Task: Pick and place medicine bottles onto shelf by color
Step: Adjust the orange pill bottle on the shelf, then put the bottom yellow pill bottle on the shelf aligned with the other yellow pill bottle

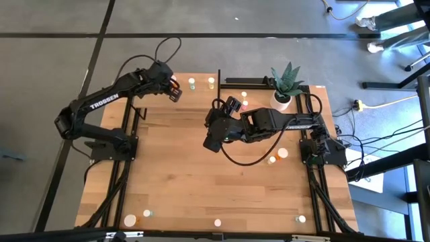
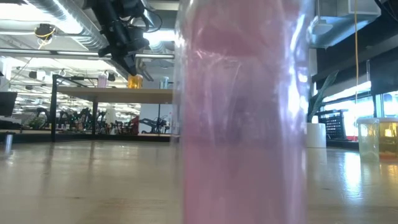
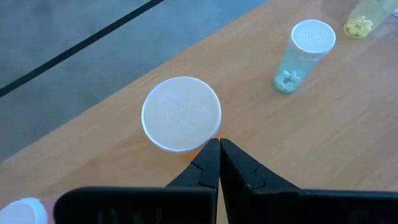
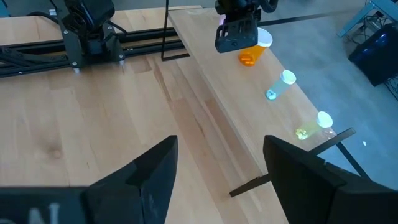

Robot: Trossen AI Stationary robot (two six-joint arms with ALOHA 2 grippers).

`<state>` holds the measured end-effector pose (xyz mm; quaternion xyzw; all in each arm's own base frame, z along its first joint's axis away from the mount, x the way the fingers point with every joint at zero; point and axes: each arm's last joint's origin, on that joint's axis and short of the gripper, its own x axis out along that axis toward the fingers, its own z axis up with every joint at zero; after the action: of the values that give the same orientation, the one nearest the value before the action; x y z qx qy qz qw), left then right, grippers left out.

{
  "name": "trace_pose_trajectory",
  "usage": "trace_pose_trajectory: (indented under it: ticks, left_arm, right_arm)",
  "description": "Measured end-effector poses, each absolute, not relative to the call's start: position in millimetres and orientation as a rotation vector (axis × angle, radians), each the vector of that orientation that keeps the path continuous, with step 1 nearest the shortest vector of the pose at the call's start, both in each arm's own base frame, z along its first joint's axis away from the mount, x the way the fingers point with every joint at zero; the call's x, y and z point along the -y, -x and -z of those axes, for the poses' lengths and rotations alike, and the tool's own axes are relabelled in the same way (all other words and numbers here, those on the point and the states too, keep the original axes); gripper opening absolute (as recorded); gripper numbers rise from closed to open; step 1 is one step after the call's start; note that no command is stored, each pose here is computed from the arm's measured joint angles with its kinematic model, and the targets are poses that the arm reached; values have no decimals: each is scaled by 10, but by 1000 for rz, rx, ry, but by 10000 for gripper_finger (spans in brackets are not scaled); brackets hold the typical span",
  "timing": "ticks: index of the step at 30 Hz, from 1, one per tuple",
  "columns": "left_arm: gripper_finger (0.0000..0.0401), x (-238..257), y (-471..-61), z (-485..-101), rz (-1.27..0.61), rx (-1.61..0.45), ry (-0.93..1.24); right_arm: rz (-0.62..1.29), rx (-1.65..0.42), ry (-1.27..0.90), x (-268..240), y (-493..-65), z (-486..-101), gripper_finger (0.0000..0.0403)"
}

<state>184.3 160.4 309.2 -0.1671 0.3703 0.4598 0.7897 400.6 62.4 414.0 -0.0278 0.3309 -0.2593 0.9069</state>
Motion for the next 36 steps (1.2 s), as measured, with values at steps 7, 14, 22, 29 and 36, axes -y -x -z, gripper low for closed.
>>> trace_pose_trajectory:
  ticks: [7, 14, 22, 29, 36]
  left_arm:
    - [2, -1610, -1846, -3086, -976, -800, 362]
    - [1, -1485, -1937, -3121, -750, -786, 357]
    - [1, -1260, -2086, -3131, -514, -820, 214]
    - [1, -884, -1982, -3235, -348, -856, 174]
    - [1, -473, -1701, -3398, -267, -847, 166]
  right_arm:
    - [535, -683, 57, -623, -4006, -4140, 237]
    - [536, -683, 57, -624, -4006, -4141, 237]
    - [536, -683, 57, -622, -4006, -4140, 237]
    - [535, -683, 57, -624, -4006, -4141, 237]
    - [535, -683, 57, -624, -4006, -4140, 237]
